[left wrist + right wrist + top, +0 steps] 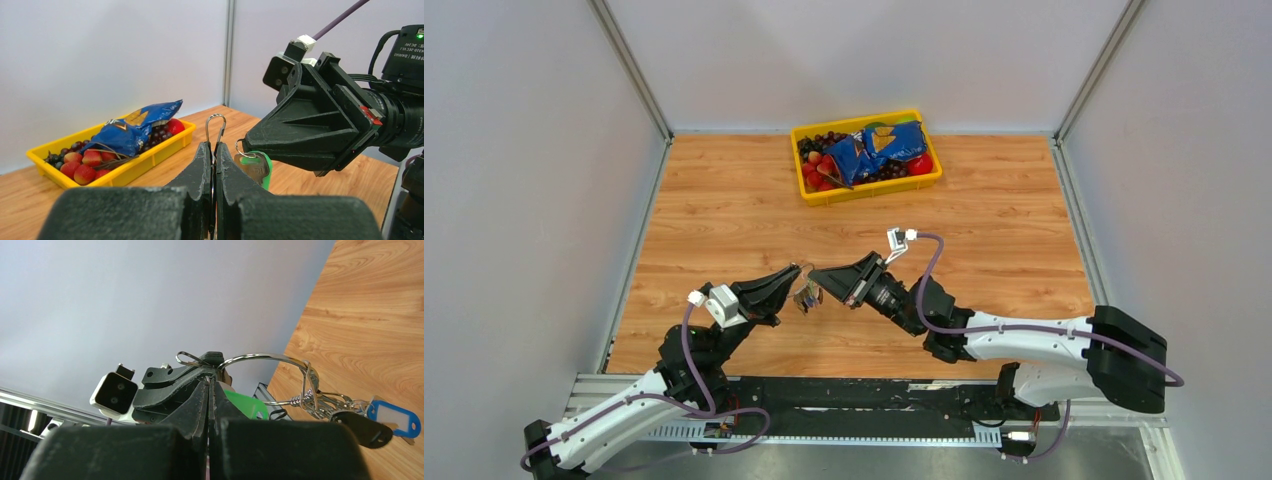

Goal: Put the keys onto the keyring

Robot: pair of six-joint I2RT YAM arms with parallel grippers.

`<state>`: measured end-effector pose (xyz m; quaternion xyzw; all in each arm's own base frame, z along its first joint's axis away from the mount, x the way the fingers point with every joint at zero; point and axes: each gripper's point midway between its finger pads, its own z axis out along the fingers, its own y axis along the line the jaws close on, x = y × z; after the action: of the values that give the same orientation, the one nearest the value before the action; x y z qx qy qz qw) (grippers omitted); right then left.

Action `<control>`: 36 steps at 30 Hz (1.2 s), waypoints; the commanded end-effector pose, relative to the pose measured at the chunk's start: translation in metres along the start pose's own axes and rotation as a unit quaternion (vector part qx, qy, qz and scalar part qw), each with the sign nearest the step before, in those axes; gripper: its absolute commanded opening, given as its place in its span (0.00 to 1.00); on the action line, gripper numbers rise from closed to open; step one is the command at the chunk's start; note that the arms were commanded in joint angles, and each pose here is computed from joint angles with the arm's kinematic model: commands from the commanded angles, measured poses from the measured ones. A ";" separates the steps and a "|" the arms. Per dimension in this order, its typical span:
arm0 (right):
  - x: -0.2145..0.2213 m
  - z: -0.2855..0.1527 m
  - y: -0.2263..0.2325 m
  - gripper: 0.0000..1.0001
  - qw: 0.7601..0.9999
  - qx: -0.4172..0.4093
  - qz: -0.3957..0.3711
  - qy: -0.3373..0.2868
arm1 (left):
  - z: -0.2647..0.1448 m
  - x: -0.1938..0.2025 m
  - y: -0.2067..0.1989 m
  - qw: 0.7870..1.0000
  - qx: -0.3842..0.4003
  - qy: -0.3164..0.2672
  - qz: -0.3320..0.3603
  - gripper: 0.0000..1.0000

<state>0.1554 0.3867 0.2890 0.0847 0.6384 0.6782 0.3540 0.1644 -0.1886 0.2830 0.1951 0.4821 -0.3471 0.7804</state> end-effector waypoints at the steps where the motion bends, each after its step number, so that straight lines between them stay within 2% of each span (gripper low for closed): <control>1: -0.012 0.007 0.042 0.00 0.997 -0.063 0.028 -0.021 | 0.002 -0.016 0.000 0.999 0.002 -0.032 0.004 0.01; 36: -0.009 0.020 0.038 0.00 0.996 -0.074 0.049 -0.022 | 0.002 -0.016 -0.007 0.999 0.022 -0.030 0.005 0.01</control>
<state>0.1584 0.4006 0.2993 0.0938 0.6166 0.7025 0.3429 0.1632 -0.1896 0.2831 0.1988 0.4802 -0.3489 0.7798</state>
